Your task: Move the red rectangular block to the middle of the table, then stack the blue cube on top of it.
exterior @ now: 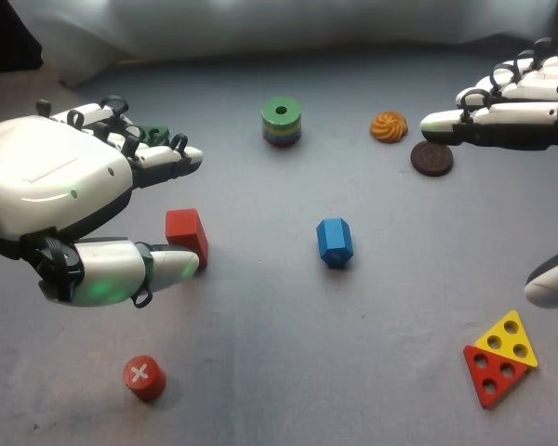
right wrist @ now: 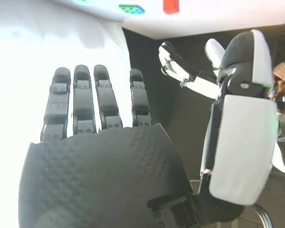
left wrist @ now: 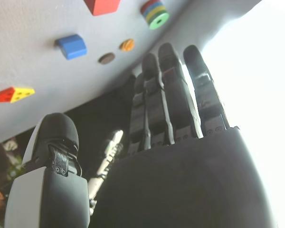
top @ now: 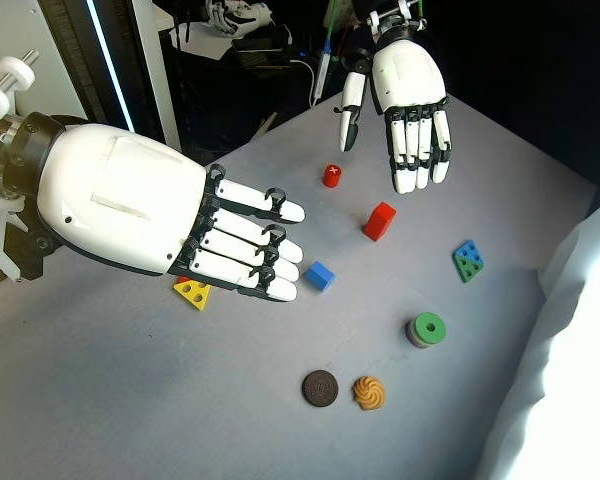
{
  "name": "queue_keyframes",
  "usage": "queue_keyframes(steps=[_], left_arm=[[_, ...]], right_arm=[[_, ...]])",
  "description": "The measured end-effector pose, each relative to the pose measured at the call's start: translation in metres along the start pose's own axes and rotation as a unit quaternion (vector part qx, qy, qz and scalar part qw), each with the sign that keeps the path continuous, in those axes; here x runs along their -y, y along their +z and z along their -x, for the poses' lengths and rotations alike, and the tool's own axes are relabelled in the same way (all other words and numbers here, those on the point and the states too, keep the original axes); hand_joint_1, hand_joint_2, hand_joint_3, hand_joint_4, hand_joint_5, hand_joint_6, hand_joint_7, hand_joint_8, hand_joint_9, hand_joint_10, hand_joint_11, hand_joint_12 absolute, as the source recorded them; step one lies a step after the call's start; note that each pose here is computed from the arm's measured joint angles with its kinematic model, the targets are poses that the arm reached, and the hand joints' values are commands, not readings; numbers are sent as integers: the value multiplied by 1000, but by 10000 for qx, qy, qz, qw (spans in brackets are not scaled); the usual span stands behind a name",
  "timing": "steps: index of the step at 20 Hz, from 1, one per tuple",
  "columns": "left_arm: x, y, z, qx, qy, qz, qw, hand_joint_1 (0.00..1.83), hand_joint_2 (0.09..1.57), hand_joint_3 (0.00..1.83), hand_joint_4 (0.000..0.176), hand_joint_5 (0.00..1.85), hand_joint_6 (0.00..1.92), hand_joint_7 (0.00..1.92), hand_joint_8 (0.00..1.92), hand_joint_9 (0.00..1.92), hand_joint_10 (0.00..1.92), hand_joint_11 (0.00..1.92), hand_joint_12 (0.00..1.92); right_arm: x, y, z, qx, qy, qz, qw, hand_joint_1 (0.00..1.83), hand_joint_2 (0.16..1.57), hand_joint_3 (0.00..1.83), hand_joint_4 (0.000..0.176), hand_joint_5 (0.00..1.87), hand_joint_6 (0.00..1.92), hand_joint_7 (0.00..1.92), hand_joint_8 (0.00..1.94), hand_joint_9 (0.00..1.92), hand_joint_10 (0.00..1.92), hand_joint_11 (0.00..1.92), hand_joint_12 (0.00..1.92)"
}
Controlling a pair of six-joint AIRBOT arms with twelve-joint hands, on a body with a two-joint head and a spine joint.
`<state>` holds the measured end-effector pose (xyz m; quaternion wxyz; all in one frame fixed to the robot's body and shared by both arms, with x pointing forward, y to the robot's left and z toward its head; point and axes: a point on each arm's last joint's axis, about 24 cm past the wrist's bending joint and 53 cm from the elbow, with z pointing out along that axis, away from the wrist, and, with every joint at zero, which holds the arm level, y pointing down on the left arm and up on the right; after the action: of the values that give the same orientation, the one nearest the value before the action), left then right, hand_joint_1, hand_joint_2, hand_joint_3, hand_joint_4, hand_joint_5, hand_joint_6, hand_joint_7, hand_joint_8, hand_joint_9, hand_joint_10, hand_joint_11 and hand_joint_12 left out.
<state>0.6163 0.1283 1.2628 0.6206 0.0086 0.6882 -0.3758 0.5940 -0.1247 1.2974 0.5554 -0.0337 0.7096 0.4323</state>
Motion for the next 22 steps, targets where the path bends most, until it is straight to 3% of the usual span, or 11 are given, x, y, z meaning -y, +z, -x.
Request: queue_keyframes(steps=[1,2,9,15,22], left_arm=[[0,0,0,1,0,6,10000,0,1122,120,0,296,57,318,63,287,95,10,751],[0,0,0,-1,12,10,10000,0,1183,16,0,318,6,345,7,327,16,0,812],[1,1,2,27,42,-3,10000,0,1181,2,0,336,5,354,2,329,3,0,811],[-1,13,-2,-59,8,53,10000,5,1111,0,0,403,5,319,1,243,2,0,563],[-2,34,-19,-183,-28,-10,9998,247,1026,0,0,526,15,435,12,282,8,0,572]], right_arm=[[0,0,0,0,-6,0,10000,15,1188,238,0,118,128,124,81,66,100,0,195],[0,0,0,-2,-21,-7,10000,0,1288,25,0,170,20,157,5,91,30,0,175],[1,0,0,-9,-8,-29,10000,0,1285,5,0,174,6,164,1,103,13,0,144],[3,0,-4,-60,-22,-37,10000,0,1291,2,0,170,1,162,1,106,6,0,143],[3,0,-5,-63,-23,-38,10000,0,1290,0,0,198,8,192,12,130,13,0,151]])
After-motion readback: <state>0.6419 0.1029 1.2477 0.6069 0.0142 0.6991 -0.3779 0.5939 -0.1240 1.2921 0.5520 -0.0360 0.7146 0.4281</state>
